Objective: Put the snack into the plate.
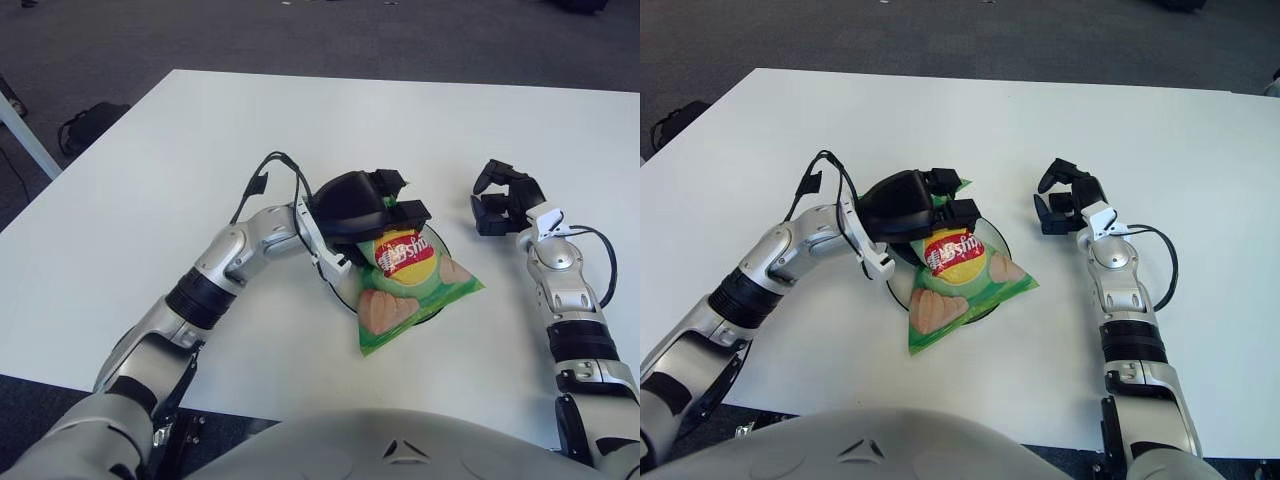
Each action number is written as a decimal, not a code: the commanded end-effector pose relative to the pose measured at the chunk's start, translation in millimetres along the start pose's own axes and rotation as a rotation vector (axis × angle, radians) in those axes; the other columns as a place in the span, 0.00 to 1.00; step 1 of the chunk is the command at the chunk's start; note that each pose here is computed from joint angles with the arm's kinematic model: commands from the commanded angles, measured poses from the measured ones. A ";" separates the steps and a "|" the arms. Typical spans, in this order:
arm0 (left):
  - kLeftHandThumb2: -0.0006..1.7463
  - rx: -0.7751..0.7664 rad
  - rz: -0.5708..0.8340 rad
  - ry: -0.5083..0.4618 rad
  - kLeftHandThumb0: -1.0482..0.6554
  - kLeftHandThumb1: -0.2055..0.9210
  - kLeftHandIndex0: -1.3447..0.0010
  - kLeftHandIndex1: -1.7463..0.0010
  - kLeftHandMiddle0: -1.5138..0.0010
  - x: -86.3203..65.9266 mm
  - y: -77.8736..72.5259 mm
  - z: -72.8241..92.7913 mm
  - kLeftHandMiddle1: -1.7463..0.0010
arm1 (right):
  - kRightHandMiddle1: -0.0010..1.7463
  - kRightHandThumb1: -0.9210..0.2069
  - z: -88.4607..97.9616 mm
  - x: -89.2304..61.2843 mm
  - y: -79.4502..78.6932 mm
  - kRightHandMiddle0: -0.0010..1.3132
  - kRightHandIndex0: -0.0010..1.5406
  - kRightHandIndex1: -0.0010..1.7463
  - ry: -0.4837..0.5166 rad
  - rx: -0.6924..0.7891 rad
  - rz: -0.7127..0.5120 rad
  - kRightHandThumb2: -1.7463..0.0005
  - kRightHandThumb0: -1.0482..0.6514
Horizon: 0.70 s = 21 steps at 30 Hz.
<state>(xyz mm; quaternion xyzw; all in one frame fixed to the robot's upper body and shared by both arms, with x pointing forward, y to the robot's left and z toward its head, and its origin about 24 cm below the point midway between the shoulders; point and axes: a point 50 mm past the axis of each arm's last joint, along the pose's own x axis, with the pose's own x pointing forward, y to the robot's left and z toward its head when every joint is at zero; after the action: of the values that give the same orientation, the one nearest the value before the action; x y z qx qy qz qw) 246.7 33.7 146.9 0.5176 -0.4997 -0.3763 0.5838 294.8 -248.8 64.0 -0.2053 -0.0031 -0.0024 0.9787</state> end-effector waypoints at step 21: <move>0.44 -0.075 -0.180 -0.099 0.18 1.00 1.00 0.88 1.00 -8.5 -17.0 -5.7 0.97 | 1.00 0.55 -34.0 -13.4 16.0 0.48 0.84 1.00 0.173 -0.019 0.056 0.23 0.33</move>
<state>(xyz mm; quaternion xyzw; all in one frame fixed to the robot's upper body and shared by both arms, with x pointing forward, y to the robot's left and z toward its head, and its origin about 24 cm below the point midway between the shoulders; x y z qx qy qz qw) 251.1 37.4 129.1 0.5176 -0.4785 -0.4529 0.5458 296.7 -247.7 64.1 -0.2124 -0.0053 0.0013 0.9772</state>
